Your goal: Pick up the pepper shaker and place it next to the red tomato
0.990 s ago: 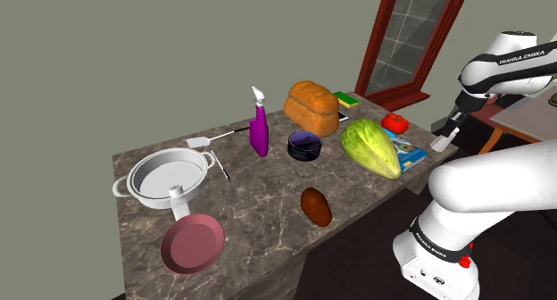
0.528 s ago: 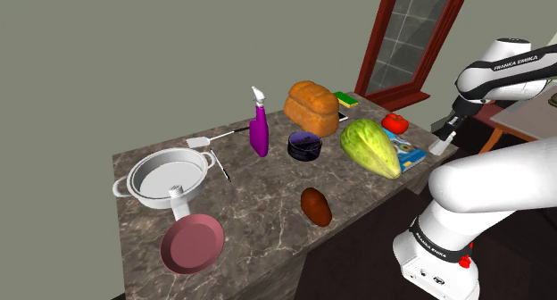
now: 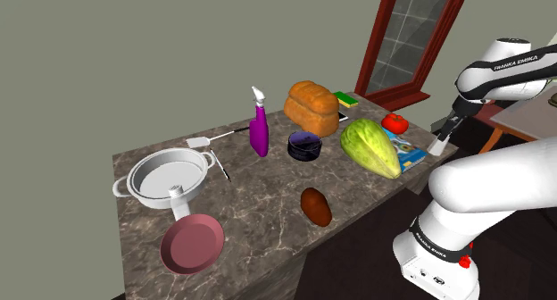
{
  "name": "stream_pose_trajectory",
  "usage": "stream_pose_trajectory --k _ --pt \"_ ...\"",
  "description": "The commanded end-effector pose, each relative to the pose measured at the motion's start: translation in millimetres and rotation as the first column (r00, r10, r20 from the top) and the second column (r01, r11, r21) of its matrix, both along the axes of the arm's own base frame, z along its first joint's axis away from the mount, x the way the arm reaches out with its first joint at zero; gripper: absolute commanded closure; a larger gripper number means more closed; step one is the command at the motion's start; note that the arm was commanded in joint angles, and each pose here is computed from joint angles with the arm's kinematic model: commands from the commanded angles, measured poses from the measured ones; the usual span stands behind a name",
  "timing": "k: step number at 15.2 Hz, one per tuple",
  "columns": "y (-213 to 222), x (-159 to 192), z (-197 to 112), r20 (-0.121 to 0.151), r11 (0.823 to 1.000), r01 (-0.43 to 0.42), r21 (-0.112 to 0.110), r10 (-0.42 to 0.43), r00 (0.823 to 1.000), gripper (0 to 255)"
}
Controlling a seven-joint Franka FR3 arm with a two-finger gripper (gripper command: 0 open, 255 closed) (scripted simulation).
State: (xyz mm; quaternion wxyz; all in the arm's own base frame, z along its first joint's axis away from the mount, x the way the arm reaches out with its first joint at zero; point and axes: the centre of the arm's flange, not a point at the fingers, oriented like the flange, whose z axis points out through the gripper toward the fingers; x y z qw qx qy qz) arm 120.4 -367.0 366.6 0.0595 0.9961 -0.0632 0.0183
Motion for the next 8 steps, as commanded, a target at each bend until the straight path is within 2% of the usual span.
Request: stream_pose_trajectory --k 1,4,8 --pt "2 0 13 0.000 1.000 0.000 0.000 0.000 1.000 0" --pt "6 -1 50 0.000 1.000 0.000 0.000 0.000 1.000 0" --pt "6 -1 50 0.000 1.000 0.000 0.000 0.000 1.000 0"
